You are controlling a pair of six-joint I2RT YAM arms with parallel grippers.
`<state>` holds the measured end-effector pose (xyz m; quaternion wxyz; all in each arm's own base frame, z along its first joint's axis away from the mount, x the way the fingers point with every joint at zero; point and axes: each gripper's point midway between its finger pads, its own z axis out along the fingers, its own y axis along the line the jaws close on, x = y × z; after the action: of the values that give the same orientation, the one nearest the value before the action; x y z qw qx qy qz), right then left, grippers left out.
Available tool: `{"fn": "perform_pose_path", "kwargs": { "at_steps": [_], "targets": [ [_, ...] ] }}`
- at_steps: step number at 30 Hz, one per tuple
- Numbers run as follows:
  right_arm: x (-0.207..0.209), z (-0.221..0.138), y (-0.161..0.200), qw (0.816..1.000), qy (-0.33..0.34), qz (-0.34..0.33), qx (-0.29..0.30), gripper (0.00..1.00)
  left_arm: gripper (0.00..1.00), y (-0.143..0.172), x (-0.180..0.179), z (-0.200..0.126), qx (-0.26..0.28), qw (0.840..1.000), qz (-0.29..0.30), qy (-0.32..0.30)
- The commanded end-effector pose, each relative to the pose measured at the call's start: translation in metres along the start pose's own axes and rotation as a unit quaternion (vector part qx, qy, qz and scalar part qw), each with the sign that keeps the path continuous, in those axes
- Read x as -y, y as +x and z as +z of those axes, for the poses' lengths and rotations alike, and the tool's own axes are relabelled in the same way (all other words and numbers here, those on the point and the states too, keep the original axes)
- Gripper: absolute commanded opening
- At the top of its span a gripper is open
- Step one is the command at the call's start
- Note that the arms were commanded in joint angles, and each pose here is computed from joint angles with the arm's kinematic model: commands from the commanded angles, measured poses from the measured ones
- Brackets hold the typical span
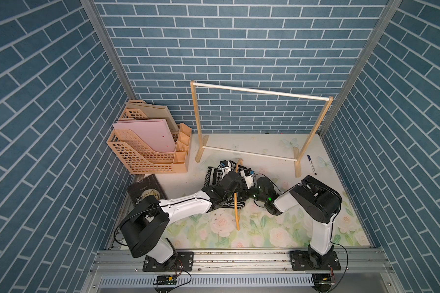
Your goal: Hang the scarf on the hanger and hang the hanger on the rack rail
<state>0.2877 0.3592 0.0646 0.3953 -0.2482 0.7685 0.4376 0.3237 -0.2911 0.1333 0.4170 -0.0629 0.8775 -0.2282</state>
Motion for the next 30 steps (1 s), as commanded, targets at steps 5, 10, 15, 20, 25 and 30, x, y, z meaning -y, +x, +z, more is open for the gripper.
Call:
{"fn": "perform_pose_path", "kwargs": {
  "at_steps": [5,10,15,20,25,30],
  "targets": [
    [-0.025,-0.019,0.007,0.998,-0.022,-0.061,-0.024,0.85,0.0,0.014,-0.02,0.008,-0.019,0.999,0.024,-0.036],
    [-0.031,-0.029,-0.001,0.997,-0.019,-0.079,-0.012,0.9,0.0,0.013,-0.02,0.008,-0.018,0.999,0.028,-0.039],
    [-0.033,-0.043,-0.009,0.996,-0.007,-0.092,-0.006,0.89,0.0,0.012,-0.019,0.008,-0.017,0.999,0.028,-0.039],
    [-0.029,-0.065,-0.018,0.994,0.027,-0.106,0.001,0.86,0.0,0.011,-0.017,0.009,-0.019,0.999,0.032,-0.039],
    [-0.02,-0.078,-0.012,0.993,0.055,-0.105,0.002,0.8,0.0,0.01,-0.015,0.01,-0.02,0.998,0.034,-0.039],
    [-0.017,-0.053,0.001,0.997,0.029,-0.073,-0.013,0.75,0.0,0.011,-0.013,0.012,-0.025,0.998,0.036,-0.038]
  ]
}}
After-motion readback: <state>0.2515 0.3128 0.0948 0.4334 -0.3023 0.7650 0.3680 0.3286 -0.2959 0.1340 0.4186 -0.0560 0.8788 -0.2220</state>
